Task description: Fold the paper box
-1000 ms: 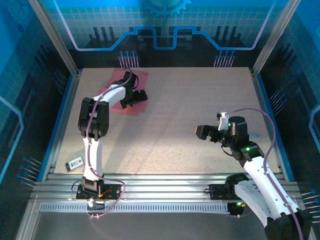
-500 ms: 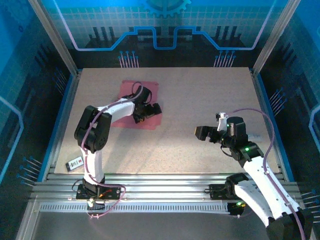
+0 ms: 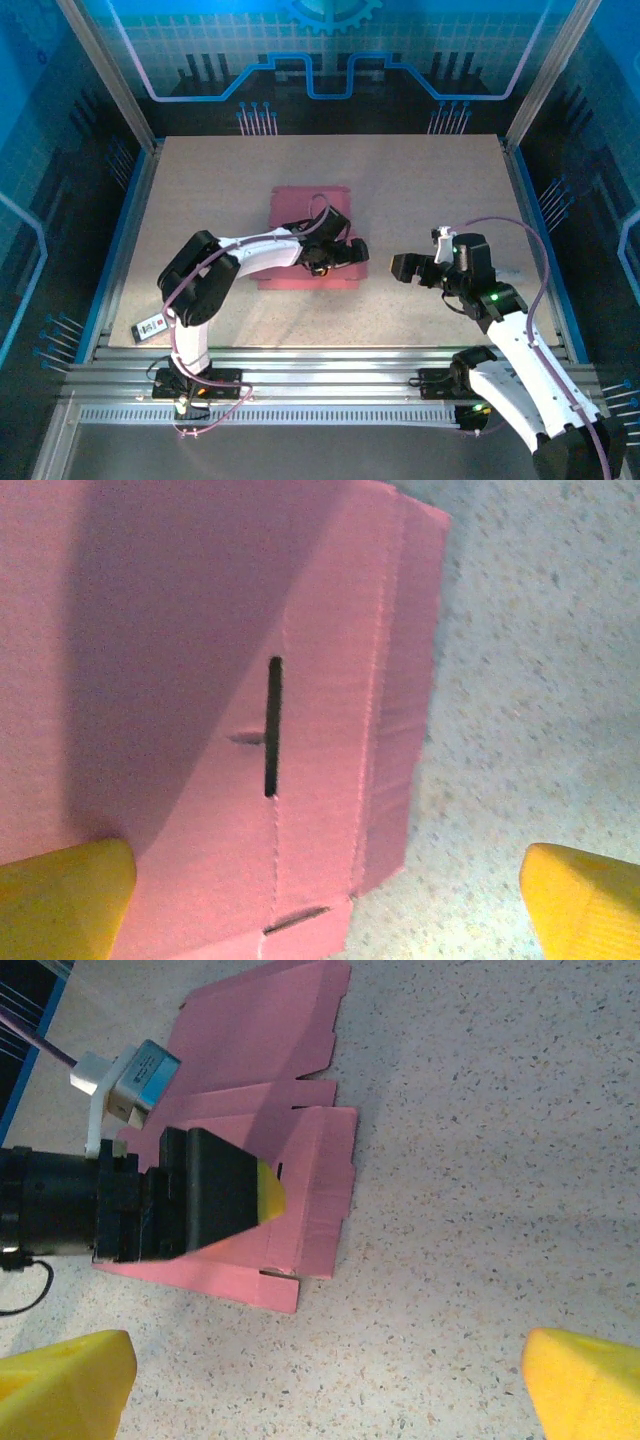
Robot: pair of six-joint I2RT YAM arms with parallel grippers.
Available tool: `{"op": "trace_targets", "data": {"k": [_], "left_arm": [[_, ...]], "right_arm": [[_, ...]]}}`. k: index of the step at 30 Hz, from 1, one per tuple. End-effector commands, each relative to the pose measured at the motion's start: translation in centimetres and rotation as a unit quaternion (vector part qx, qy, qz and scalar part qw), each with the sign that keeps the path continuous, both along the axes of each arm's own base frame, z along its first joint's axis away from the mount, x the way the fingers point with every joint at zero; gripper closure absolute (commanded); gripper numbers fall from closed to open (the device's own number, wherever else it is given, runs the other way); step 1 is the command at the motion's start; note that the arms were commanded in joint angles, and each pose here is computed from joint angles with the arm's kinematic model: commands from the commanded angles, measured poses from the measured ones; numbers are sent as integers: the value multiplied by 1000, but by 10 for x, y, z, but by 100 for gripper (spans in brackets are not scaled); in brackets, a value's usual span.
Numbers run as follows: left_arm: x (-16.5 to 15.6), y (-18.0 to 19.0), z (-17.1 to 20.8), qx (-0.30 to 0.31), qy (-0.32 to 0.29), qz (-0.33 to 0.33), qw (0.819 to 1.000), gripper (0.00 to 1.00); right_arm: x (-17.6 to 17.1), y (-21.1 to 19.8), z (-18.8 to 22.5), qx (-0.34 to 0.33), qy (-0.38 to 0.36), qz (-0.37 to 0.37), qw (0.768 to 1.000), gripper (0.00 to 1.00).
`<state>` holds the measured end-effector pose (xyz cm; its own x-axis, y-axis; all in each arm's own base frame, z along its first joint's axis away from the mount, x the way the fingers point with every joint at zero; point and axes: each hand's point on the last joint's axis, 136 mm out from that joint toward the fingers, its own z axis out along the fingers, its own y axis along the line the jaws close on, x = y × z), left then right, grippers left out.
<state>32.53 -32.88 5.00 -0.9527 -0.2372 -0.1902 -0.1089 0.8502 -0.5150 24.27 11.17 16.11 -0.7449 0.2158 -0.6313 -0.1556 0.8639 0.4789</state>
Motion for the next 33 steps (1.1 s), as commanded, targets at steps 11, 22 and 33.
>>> {"op": "trace_targets", "data": {"k": [11, 22, 33], "left_arm": [[-17, 71, 66, 20, -60, 16, 998, 1], [30, 139, 58, 32, -46, 5, 998, 1], [113, 135, 35, 72, -33, -8, 997, 1]], "right_arm": [[-9, 37, 5, 17, 8, 67, 998, 0], [-3, 114, -22, 2, 27, 100, 995, 0], [11, 207, -54, -18, 51, 131, 990, 0]]}}
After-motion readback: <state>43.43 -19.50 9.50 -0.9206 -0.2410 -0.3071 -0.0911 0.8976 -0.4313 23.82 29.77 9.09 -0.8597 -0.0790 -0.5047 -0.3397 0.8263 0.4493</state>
